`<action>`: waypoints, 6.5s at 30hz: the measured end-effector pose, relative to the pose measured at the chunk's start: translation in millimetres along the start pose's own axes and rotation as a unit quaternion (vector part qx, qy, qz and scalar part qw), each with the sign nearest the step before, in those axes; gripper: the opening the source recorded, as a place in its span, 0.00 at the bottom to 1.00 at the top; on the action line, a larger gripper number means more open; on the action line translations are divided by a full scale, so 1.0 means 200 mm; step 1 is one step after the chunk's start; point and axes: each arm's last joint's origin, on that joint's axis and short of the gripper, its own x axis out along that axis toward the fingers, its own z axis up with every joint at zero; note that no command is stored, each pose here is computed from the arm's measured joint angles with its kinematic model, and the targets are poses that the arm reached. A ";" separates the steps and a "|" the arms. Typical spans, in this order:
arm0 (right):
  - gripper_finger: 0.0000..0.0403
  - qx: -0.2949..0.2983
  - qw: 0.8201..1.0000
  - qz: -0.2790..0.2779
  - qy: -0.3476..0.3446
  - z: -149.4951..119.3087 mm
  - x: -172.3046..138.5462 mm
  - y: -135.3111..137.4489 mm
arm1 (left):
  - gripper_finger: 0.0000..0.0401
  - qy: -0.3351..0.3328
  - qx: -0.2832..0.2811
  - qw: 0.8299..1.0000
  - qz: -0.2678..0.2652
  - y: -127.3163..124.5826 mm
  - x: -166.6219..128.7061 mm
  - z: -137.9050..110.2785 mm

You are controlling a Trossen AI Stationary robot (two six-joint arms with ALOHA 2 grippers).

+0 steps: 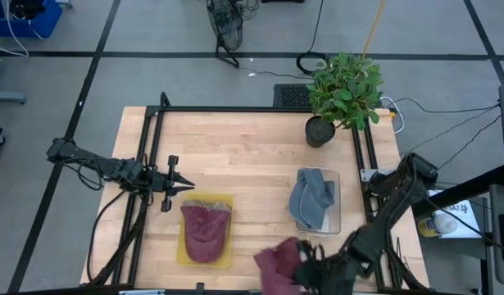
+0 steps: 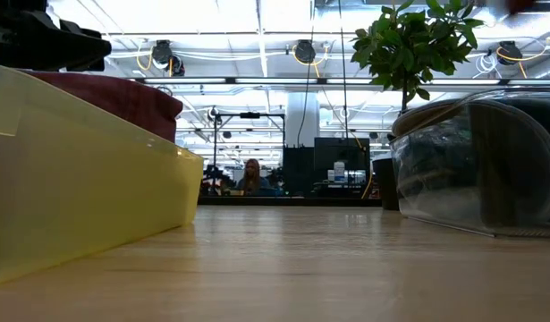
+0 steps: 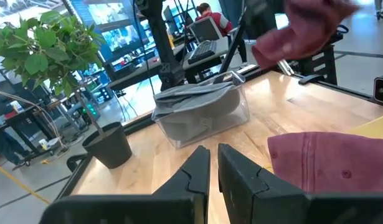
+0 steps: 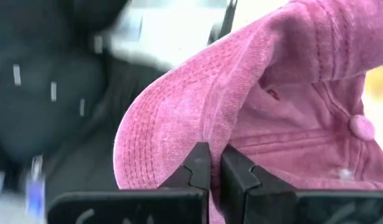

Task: Pick & Place hat
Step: Put the red cap into the yellow bin

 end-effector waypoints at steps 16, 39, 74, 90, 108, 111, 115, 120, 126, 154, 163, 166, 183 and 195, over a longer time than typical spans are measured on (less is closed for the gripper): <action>0.01 0.048 0.997 0.047 -0.035 0.39 0.17 -0.71 | 0.10 -0.025 0.003 0.999 0.047 0.02 -0.02 0.05; 0.01 0.057 0.997 0.043 -0.031 0.75 0.70 -0.97 | 0.10 -0.002 0.050 0.981 0.185 0.05 -0.07 0.09; 0.27 0.099 0.994 0.039 0.000 0.53 0.97 -1.06 | 0.10 -0.104 0.057 0.993 -0.017 -0.01 -0.07 0.11; 0.58 0.042 0.993 0.092 -0.060 0.62 0.90 -0.99 | 0.10 -0.101 0.046 0.994 -0.019 -0.02 -0.06 0.11; 0.24 -0.184 0.977 -0.055 -0.097 0.71 0.13 -0.64 | 0.10 -0.111 0.011 0.994 -0.019 -0.01 -0.07 0.12; 0.08 -0.197 0.973 -0.078 -0.094 0.54 -0.01 -0.63 | 0.10 -0.110 0.010 0.994 -0.019 -0.01 -0.07 0.12; 0.03 -0.206 0.964 -0.074 -0.153 0.28 -0.18 -0.67 | 0.10 -0.109 0.012 0.994 -0.019 -0.01 -0.07 0.11; 0.02 -0.190 0.950 -0.133 -0.207 -0.12 -0.31 -0.82 | 0.10 -0.132 -0.025 0.991 0.030 0.02 -0.08 0.15; 0.01 -0.162 0.926 -0.147 -0.309 -0.43 -0.44 -0.96 | 0.10 -0.073 -0.064 0.990 0.100 0.03 -0.07 0.11; 0.00 -0.200 0.856 -0.220 -0.422 -0.72 -0.57 -1.02 | 0.08 -0.011 -0.174 0.973 0.148 0.03 -0.03 0.10; 0.00 -0.225 0.850 -0.233 -0.416 -0.72 -0.57 -1.02 | 0.01 0.127 -0.136 0.981 0.047 -0.06 0.25 0.33; 0.00 -0.224 0.849 -0.233 -0.418 -0.72 -0.57 -1.02 | 0.02 0.201 -0.130 0.971 0.022 -0.12 0.39 0.39; 0.00 -0.235 0.846 -0.238 -0.415 -0.72 -0.57 -1.02 | 0.01 0.482 -0.115 0.859 -0.125 -0.51 0.77 0.46; 0.00 -0.229 0.848 -0.235 -0.417 -0.72 -0.57 -1.02 | 0.01 0.538 -0.118 0.827 -0.115 -0.57 0.79 0.19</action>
